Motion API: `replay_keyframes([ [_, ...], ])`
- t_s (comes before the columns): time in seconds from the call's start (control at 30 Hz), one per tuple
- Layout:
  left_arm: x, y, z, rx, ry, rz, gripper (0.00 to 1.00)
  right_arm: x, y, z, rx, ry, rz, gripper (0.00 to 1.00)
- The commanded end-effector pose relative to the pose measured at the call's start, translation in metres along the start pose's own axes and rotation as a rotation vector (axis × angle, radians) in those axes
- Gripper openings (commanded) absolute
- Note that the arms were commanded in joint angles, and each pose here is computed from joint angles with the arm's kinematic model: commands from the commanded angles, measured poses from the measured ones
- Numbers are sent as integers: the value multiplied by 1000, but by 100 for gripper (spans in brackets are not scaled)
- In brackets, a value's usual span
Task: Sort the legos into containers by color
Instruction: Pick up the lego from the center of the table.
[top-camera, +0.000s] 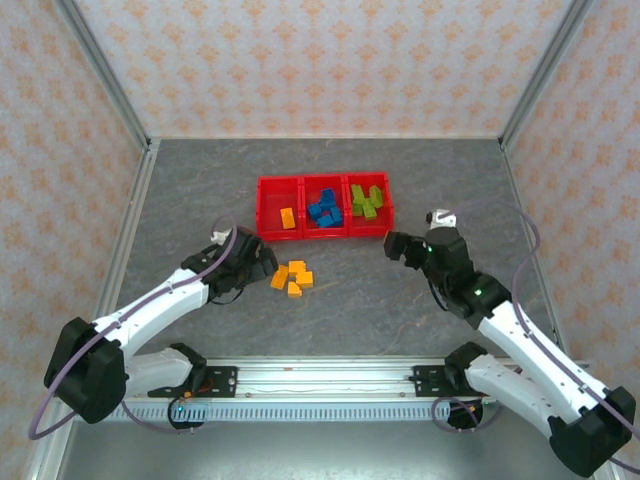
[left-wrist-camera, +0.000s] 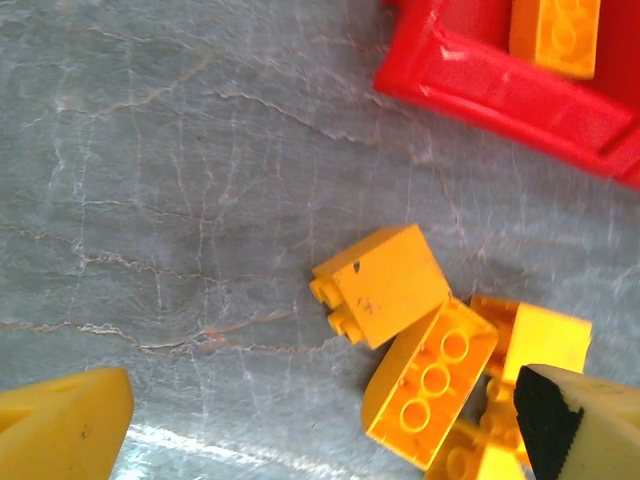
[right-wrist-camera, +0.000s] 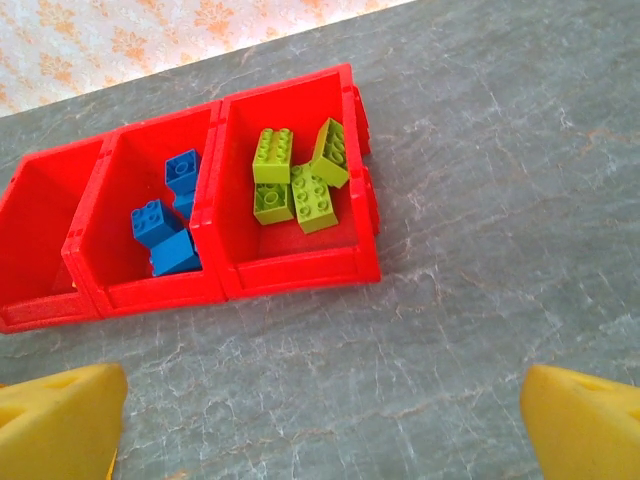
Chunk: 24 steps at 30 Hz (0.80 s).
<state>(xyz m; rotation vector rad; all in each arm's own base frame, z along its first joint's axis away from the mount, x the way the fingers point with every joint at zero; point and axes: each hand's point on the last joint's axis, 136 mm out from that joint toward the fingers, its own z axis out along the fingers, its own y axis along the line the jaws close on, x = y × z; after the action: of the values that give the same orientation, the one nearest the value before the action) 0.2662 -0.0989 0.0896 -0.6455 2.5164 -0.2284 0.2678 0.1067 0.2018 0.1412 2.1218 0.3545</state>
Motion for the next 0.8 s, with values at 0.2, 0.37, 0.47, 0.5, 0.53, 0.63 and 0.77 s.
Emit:
replay_keyframes([
  [0.2, -29, -1, -1, -72, -170, -314, 99, 7, -9, -10, 3, -22, 52, 100],
  [0.37, -21, -16, 9, -112, -142, -310, 99, 12, -9, -4, 15, 5, 43, 100],
  [0.47, -18, -25, 16, -124, -128, -298, 99, 10, -12, -5, 32, -1, 41, 100],
  [0.5, -18, -26, 17, -132, -130, -296, 99, 10, -12, -5, 35, -1, 41, 100],
  [0.53, -17, -26, 19, -140, -131, -295, 99, 10, -14, -5, 41, -1, 42, 100],
  [0.63, -17, -24, 23, -180, -148, -278, 99, 9, -14, -7, 42, -6, 45, 100],
  [0.77, -19, -14, 27, -304, -192, -209, 99, 5, -13, -10, 33, -23, 50, 100],
])
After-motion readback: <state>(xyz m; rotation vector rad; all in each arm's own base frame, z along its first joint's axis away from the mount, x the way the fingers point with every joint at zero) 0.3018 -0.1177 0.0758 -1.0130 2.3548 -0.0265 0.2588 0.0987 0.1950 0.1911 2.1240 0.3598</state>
